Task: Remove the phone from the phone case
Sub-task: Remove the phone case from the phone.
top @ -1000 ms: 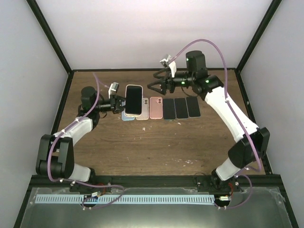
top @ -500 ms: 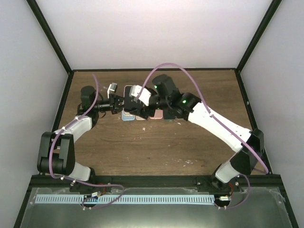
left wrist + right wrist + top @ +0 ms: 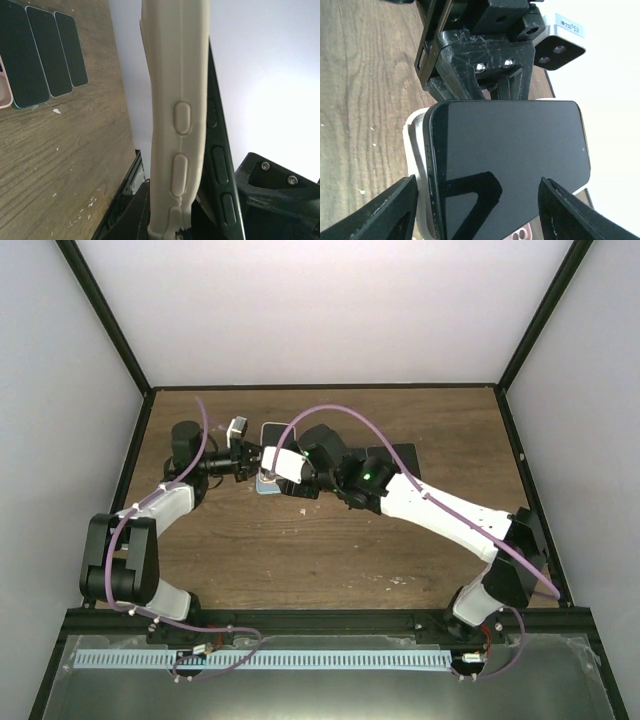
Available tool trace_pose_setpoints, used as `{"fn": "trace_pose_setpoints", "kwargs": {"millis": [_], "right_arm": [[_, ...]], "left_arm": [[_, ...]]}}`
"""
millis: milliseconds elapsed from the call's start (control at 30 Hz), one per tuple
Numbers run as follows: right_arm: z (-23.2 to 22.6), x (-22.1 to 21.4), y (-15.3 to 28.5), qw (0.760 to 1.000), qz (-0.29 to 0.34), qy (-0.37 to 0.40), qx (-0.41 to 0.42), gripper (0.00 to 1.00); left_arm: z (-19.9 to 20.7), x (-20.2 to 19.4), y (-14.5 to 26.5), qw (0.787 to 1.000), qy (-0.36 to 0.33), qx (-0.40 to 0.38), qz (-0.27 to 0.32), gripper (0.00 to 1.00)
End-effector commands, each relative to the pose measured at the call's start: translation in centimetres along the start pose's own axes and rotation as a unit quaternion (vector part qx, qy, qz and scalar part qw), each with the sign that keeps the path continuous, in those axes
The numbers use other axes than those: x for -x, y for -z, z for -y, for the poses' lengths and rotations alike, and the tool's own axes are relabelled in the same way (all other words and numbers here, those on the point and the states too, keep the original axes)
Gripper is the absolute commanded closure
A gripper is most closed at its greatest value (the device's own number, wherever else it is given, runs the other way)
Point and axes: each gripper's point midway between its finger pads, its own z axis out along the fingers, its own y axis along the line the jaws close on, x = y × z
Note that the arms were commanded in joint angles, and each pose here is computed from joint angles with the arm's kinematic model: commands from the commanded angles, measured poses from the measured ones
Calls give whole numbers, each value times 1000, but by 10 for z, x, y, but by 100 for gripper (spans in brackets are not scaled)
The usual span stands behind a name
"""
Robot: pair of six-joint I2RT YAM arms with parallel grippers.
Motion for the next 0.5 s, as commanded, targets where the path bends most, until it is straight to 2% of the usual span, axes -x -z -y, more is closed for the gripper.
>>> {"fn": "trace_pose_setpoints", "kwargs": {"millis": [0,333,467], "right_arm": [[22,2,-2,996,-11,30,-82,40],[31,3,-8,986,-16,67,-150,52],[28,-4,-14,977,-28,111,-182,59]], "left_arm": [[16,7,1,999,-32,-12,-2,100],[11,9,0,1000,-25,-9,-2,100],[13,8,0,1000,-27,-10,-3,100]]}}
